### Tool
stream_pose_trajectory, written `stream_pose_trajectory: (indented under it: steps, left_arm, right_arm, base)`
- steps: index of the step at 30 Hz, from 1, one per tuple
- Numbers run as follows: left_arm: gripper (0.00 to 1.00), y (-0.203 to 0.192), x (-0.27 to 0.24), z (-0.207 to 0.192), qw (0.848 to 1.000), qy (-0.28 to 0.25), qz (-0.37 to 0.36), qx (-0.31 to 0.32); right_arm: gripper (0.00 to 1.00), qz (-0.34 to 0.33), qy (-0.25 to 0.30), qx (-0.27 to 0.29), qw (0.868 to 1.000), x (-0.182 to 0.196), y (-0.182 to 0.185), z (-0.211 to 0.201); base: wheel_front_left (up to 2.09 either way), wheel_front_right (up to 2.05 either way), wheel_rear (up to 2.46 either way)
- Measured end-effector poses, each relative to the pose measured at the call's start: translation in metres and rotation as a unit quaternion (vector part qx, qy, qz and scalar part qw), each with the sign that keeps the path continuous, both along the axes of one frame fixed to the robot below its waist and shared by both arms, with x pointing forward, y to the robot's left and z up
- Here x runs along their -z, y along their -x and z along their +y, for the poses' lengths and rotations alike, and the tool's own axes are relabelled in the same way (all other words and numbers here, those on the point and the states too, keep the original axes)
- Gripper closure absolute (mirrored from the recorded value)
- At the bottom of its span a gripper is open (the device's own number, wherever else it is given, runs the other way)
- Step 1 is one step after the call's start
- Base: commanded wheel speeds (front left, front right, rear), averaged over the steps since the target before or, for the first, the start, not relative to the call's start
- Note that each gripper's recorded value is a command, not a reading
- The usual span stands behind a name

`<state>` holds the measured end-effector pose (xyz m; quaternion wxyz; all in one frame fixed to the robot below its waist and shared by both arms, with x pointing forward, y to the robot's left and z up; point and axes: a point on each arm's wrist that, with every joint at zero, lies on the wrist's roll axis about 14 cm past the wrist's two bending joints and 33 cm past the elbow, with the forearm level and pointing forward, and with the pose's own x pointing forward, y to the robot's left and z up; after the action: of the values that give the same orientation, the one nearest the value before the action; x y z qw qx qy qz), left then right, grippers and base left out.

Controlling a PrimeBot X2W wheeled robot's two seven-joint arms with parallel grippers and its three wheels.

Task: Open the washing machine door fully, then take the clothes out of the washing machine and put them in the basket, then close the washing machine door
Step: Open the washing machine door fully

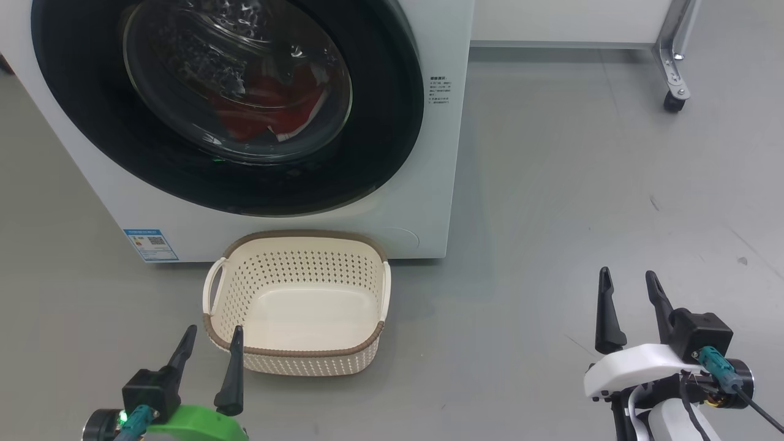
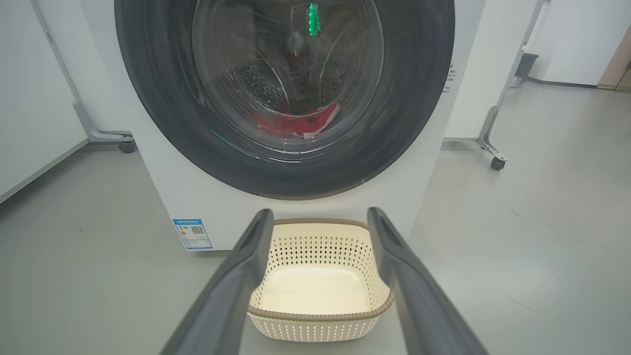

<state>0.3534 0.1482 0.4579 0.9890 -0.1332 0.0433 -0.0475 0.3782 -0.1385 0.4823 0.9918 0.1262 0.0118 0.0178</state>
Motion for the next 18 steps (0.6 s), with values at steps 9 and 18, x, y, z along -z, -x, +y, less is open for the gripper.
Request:
stream_pose_trajectory:
  steps: [9,18]
  left_arm:
    - [0.00,-0.005,0.002,0.003,1.000,0.000,0.004,-0.005]
    - [0.00,-0.011,0.008,0.006,1.000,0.001,0.013,-0.008]
  right_arm:
    - [1.00,0.002,-0.008,-0.006,1.000,0.001,-0.007,0.005]
    - [1.00,0.029,-0.152,0.021,0.988,0.011,-0.024,0.000]
  base:
    - [0.00,0.00,0.00]
    - [0.00,0.00,0.00]
